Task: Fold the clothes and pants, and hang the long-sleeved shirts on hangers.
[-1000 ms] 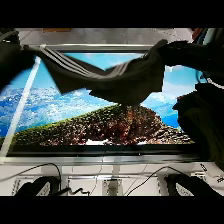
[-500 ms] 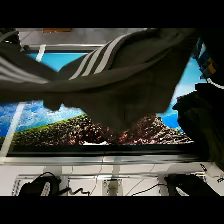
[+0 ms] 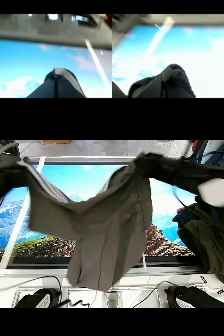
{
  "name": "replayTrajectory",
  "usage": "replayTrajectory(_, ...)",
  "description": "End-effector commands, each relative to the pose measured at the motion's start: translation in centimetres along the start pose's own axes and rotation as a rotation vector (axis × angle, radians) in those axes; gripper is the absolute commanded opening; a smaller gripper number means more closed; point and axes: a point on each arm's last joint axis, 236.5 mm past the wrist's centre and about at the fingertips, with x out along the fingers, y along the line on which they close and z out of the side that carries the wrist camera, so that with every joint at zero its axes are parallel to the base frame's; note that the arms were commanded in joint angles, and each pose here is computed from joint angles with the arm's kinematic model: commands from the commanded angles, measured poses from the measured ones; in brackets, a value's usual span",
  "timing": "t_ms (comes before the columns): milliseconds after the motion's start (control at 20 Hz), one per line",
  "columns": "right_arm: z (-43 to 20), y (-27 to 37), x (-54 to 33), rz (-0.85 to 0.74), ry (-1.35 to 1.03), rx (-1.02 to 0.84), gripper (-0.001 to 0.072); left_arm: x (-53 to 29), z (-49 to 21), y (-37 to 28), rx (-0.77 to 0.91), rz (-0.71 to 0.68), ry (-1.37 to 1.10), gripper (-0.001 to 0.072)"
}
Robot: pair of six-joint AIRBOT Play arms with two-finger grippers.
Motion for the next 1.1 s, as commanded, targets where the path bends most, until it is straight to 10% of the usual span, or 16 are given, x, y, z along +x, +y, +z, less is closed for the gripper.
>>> replayTrajectory(0,-5.4,-10.0,8.4,-0.187,0.151,0.116,0.0022,8.6,-7.4,1.0,-0.13,-0.021,0.167,0.0013)
replayTrajectory(1050,-11.3,-32.4,7.4,-0.561,0.404,-0.111,0.0022,-2.4,-33.1,-26.8,-0.386,-0.529,1.02,0.0015)
